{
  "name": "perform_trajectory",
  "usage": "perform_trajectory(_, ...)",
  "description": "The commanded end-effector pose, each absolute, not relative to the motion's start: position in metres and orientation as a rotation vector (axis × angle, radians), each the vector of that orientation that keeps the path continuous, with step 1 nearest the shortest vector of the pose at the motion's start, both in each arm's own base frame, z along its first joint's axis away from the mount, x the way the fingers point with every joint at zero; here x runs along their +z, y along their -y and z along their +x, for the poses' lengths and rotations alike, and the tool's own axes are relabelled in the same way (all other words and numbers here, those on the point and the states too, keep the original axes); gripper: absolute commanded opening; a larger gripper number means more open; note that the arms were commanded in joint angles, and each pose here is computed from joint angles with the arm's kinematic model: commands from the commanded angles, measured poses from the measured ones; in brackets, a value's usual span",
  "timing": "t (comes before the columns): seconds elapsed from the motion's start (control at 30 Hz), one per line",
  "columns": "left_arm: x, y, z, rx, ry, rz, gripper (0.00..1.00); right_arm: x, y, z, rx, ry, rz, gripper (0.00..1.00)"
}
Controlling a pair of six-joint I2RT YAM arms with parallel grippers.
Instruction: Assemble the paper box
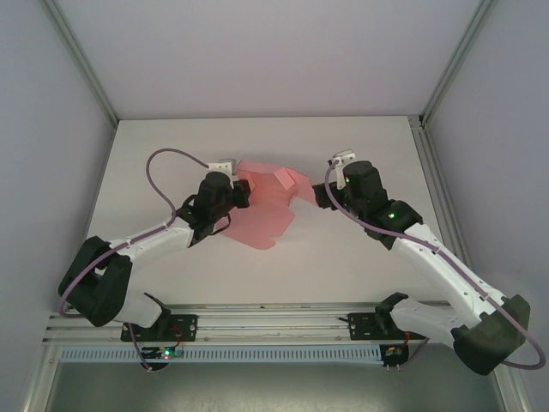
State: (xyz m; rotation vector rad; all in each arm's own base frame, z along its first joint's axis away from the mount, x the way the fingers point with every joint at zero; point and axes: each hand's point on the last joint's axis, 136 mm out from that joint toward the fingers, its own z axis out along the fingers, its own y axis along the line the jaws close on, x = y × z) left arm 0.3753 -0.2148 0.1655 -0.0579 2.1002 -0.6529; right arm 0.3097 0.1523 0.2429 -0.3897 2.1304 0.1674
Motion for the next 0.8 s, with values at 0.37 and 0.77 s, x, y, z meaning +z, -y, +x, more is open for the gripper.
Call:
perform_trajectory(0.37, 0.183, 0.222, 0.39, -0.659, -2.091, -0.113, 0.0, 0.225, -0.252, 0.304, 0.491, -2.089, -0.722, 0.8)
perform_trajectory(0.77, 0.207, 0.248, 0.371, -0.818, -2.001, 0.064, 0.0, 0.211, -0.252, 0.353, 0.255, -2.032, -0.585, 0.79)
